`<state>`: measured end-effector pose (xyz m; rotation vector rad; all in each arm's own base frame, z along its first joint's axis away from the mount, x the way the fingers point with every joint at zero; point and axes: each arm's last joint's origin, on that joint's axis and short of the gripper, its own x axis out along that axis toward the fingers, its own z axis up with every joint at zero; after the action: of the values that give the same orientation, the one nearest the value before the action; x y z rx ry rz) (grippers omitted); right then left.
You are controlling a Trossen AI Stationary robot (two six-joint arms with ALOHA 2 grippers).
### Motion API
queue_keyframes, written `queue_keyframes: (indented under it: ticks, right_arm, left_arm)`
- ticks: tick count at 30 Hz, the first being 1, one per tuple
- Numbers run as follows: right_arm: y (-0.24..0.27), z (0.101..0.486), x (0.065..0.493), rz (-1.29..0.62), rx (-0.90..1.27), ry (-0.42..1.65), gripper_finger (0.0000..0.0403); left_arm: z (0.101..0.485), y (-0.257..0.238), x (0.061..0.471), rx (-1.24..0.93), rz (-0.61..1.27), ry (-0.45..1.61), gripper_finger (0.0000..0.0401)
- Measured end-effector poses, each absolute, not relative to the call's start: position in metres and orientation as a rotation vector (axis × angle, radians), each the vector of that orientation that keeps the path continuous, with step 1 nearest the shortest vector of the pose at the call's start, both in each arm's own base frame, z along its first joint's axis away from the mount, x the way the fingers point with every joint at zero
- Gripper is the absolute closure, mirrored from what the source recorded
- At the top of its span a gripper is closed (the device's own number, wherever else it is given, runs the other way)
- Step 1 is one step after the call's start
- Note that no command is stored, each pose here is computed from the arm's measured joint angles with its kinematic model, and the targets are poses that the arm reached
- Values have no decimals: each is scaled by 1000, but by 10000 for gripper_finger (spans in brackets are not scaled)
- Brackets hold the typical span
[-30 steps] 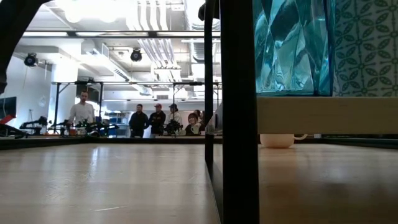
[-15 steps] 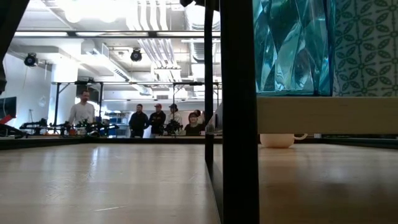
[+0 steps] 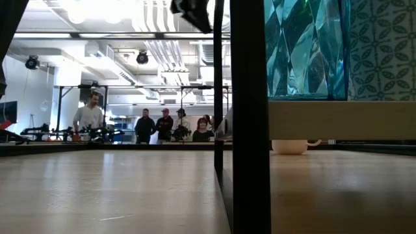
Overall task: Stack small to large cups/mugs on shelf
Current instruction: Put the light orange mug on the shelf
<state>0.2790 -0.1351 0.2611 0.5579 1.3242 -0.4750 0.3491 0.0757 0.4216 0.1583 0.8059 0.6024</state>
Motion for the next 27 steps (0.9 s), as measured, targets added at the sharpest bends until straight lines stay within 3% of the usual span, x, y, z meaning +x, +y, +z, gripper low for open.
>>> queue_keyframes:
  ticks: [7, 20, 27]
  right_arm:
    - [-141, 279, 263, -508, 578, 1255, 266]
    - [-154, 252, 274, -629, 749, 1299, 266]
    - [-155, 246, 279, -602, 776, 1297, 266]
  left_arm:
    - [412, 75, 332, 125, 712, 964, 287]
    - [420, 75, 332, 105, 746, 897, 287]
    - [420, 76, 332, 111, 743, 899, 287]
